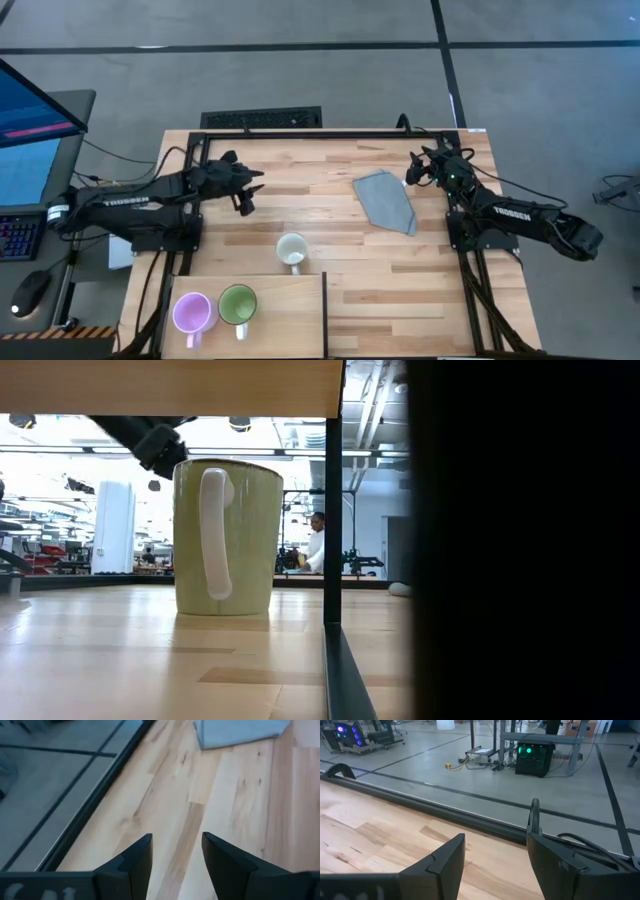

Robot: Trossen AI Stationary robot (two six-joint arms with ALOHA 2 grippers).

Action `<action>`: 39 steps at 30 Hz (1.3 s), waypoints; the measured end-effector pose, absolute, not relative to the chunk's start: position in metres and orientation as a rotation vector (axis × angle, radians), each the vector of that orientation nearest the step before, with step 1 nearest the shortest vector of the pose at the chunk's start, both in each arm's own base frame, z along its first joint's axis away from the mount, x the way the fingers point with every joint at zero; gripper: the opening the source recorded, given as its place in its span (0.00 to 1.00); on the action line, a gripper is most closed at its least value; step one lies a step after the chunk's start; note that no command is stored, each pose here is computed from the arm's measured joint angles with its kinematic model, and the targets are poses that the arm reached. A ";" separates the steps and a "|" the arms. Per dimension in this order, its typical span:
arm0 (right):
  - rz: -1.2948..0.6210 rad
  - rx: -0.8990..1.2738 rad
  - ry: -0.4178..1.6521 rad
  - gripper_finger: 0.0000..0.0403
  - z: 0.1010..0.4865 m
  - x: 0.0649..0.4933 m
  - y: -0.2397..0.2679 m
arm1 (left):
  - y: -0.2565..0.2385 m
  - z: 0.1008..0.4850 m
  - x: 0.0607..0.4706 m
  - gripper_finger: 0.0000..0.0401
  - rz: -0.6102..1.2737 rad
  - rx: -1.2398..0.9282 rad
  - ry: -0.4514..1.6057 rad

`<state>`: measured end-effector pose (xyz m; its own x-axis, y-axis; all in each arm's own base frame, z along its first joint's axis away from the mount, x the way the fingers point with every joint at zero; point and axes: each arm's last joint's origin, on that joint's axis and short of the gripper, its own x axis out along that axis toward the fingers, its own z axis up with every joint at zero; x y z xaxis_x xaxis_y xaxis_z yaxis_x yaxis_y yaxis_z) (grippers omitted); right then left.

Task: Stack small to large cups/mugs on shelf
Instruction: Put the light green mug on the shelf

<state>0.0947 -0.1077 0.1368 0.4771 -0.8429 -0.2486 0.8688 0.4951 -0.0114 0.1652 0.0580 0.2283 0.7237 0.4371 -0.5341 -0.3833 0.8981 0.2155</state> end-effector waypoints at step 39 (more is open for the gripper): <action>-1.047 0.139 0.298 0.58 0.133 0.094 -0.107 | 0.022 0.280 0.221 0.41 0.225 -0.202 0.871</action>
